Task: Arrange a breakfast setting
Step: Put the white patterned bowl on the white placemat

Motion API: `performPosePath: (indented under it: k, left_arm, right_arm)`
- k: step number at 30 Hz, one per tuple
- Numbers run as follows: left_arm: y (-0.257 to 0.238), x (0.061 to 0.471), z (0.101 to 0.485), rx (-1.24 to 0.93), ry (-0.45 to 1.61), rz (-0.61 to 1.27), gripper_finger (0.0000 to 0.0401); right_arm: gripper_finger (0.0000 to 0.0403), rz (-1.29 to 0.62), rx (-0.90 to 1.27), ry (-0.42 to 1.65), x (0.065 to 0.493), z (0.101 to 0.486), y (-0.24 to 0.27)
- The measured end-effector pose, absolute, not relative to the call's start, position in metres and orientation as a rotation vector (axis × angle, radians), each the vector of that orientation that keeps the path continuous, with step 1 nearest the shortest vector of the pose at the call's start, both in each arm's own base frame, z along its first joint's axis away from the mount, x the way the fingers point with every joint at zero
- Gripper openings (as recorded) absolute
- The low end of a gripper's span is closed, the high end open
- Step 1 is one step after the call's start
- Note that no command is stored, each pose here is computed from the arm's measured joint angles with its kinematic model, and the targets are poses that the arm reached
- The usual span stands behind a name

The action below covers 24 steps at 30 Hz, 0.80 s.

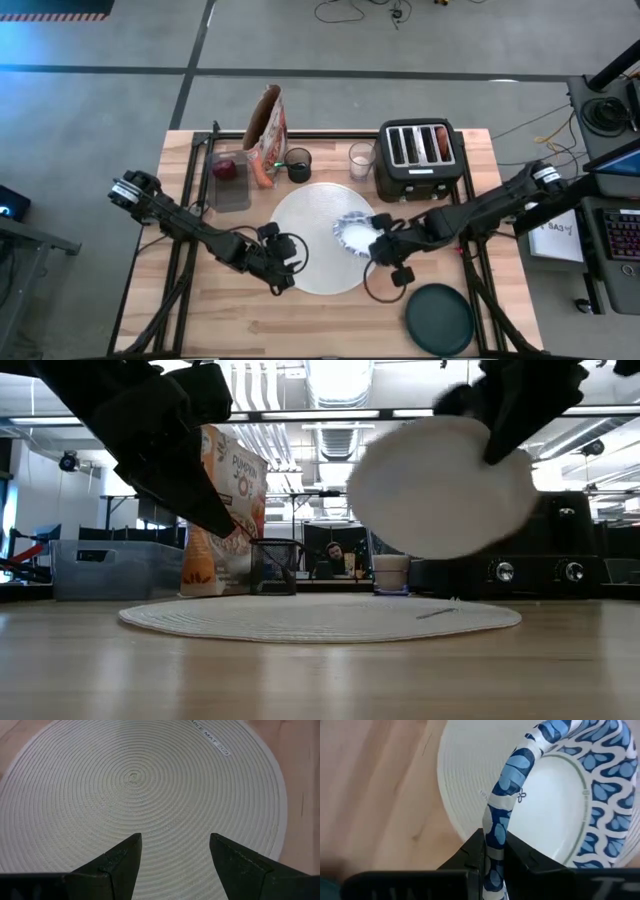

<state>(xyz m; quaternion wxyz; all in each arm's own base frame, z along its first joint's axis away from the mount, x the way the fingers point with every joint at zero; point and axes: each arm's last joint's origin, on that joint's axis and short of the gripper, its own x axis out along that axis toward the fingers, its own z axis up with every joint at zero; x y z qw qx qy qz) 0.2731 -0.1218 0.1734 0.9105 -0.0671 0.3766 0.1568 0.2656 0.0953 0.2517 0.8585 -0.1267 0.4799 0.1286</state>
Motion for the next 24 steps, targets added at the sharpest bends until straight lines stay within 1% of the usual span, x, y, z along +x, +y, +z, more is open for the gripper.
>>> performPosePath:
  k: [5,10,19,24]
  left_arm:
    - [-0.125,0.272,0.174,-0.136,0.775,0.313,0.0219]
    - [-0.127,0.271,0.173,-0.135,0.776,0.306,0.0219]
    - [-0.128,0.27,0.173,-0.138,0.778,0.302,0.0219]
    - [-0.128,0.27,0.173,-0.15,0.777,0.306,0.0219]
  right_arm:
    - [0.0038,0.392,-0.534,1.021,0.282,0.24,0.102]
    - [0.0038,0.426,-0.689,1.106,0.293,0.22,0.105]
    - [0.0038,0.454,-0.718,1.227,0.295,0.187,0.105]
    - [0.0038,0.384,-0.624,1.274,0.295,0.178,0.105]
